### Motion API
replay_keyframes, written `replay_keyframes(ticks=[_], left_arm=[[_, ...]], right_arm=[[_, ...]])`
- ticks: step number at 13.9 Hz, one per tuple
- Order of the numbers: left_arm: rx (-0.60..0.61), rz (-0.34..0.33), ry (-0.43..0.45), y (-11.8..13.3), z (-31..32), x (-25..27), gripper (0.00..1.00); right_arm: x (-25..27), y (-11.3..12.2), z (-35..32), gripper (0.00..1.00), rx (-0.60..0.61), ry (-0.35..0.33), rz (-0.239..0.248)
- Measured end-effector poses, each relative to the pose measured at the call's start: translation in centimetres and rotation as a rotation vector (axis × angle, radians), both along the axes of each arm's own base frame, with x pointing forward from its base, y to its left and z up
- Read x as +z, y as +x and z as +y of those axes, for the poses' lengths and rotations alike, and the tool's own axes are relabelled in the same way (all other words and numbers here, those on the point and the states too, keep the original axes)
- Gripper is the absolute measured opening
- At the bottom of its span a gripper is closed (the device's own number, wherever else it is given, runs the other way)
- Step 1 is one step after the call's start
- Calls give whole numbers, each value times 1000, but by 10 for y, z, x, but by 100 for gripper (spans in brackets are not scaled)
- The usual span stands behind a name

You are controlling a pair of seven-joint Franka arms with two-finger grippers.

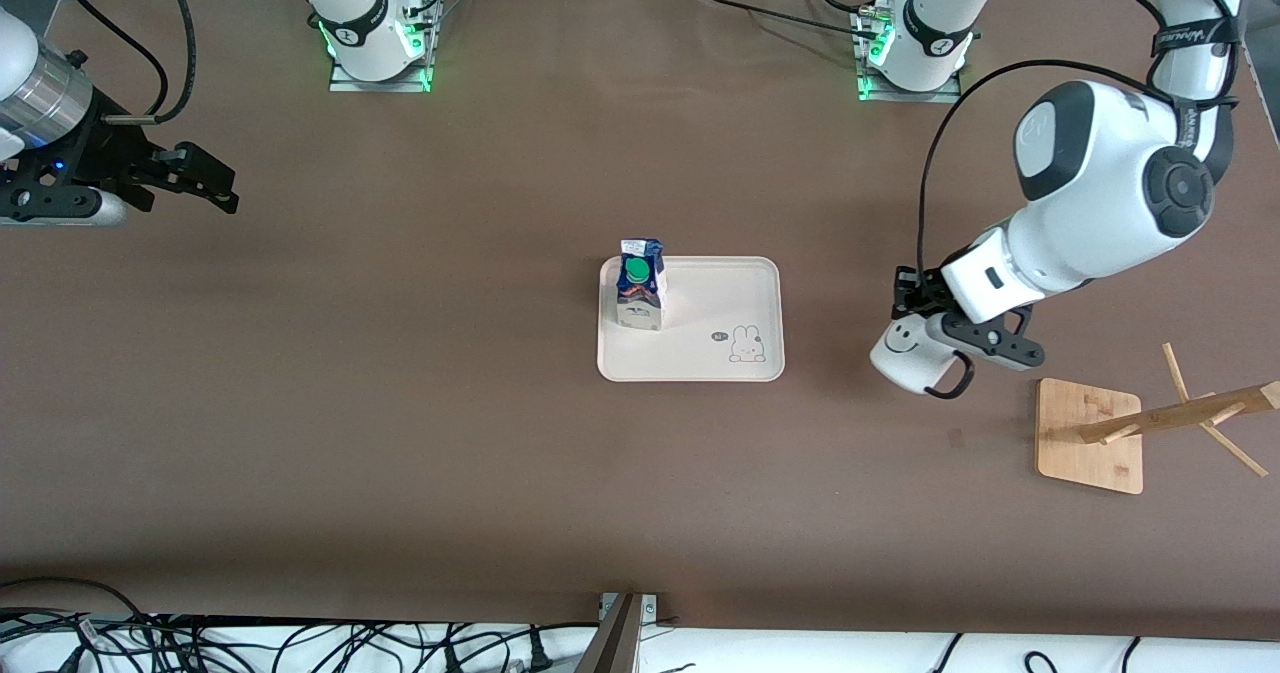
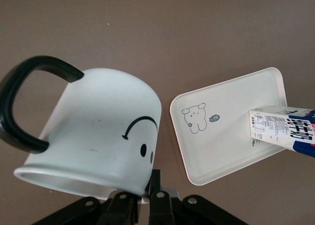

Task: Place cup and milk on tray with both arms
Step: 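Carry the mug toward the tray beside the milk carton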

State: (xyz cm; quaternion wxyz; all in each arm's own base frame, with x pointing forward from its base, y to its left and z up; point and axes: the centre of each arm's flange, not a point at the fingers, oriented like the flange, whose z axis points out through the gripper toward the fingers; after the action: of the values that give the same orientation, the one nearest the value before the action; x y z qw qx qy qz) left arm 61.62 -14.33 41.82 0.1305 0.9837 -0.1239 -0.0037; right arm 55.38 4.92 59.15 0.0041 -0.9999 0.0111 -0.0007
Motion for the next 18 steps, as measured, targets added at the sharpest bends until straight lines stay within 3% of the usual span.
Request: replay_keyframes(ticks=[9,14,18], left_arm=[[-24,136,17,-18,-113,-59,11],[-41,187,32,-17,-138,-97,11],[-66,281,68,-37,-165,-126,11]], right_arm=[[-2,1,0,100,0,-1,4],[-2,1,0,100,0,-1,5],[-2,1,0,100,0,-1,5]])
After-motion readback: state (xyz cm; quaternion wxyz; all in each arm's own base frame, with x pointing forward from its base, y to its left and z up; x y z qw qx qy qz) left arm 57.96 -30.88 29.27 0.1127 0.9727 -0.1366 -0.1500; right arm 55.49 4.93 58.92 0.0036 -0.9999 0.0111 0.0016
